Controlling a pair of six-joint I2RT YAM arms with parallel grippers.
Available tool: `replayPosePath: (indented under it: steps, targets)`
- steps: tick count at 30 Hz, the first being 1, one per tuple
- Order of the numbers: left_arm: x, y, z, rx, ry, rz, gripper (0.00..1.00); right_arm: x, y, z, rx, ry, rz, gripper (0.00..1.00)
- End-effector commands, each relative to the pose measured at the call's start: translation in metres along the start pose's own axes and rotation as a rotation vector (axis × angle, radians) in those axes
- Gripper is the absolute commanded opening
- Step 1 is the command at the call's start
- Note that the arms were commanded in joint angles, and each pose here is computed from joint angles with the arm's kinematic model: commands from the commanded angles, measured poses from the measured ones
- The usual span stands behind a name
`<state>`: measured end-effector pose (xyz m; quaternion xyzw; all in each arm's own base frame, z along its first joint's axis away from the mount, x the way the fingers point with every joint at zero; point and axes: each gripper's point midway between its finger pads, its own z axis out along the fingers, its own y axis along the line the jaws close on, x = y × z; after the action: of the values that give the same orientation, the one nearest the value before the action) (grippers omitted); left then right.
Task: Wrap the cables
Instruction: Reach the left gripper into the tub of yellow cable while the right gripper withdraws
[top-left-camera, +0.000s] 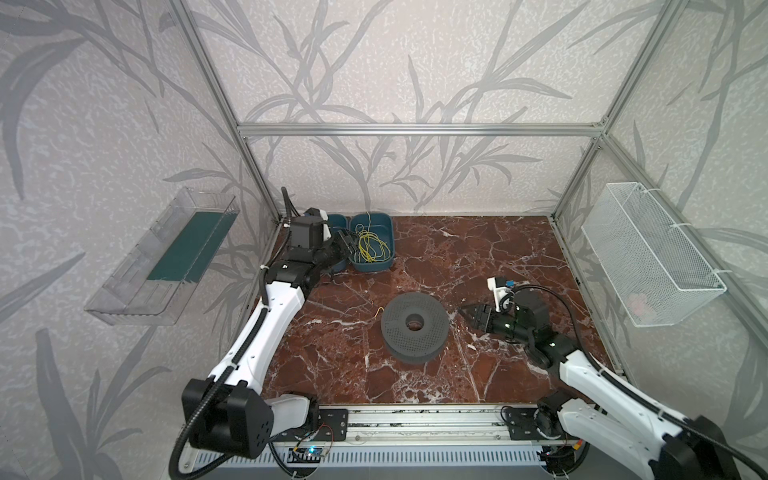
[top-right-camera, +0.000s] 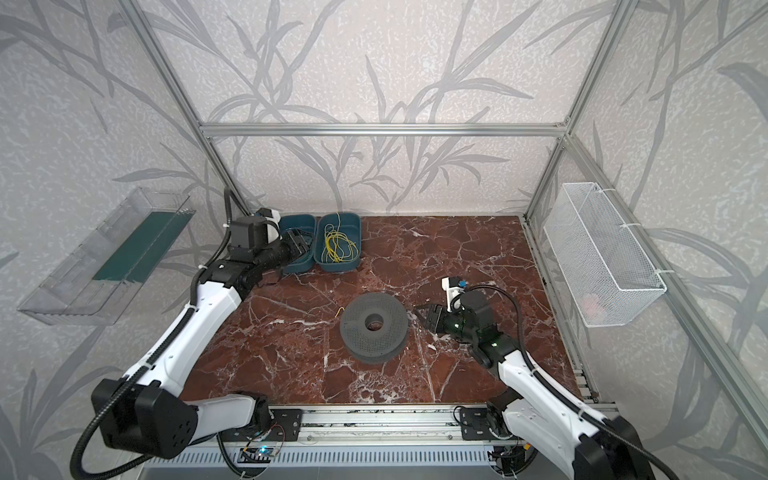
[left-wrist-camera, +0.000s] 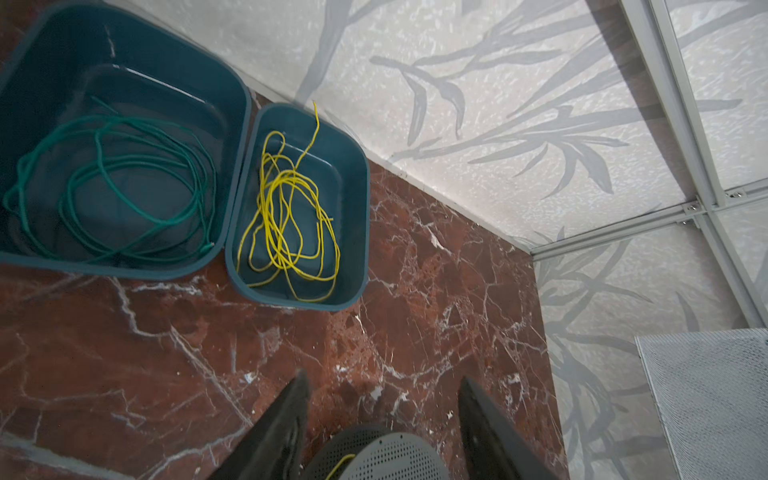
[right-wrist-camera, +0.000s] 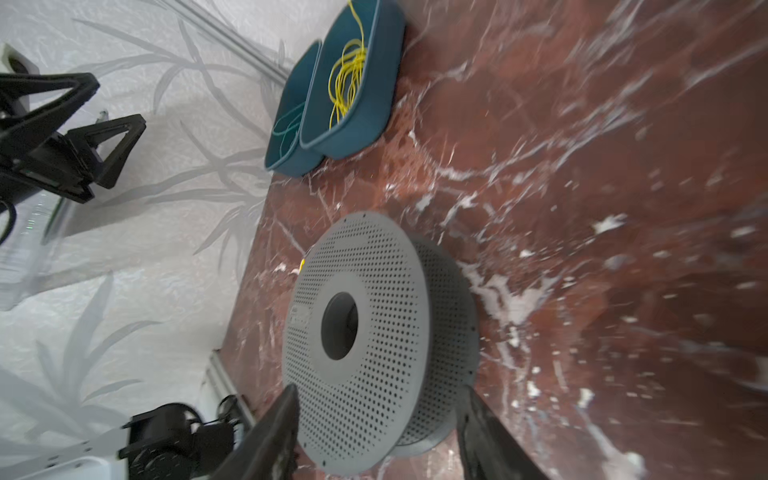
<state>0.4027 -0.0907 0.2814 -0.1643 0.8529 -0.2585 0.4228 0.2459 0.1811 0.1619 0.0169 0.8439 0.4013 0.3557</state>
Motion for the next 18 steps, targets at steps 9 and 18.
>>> replayPosePath:
  steps: [9,18]
  targets:
    - [-0.015,0.043,0.091,-0.290,0.189,0.187,0.37,-0.016,-0.042,-0.034,0.305,-0.094,-0.159,0.73]
    - [0.018,0.061,0.168,-0.333,0.424,0.285,0.18,-0.006,-0.041,0.003,0.244,0.010,-0.112,0.72]
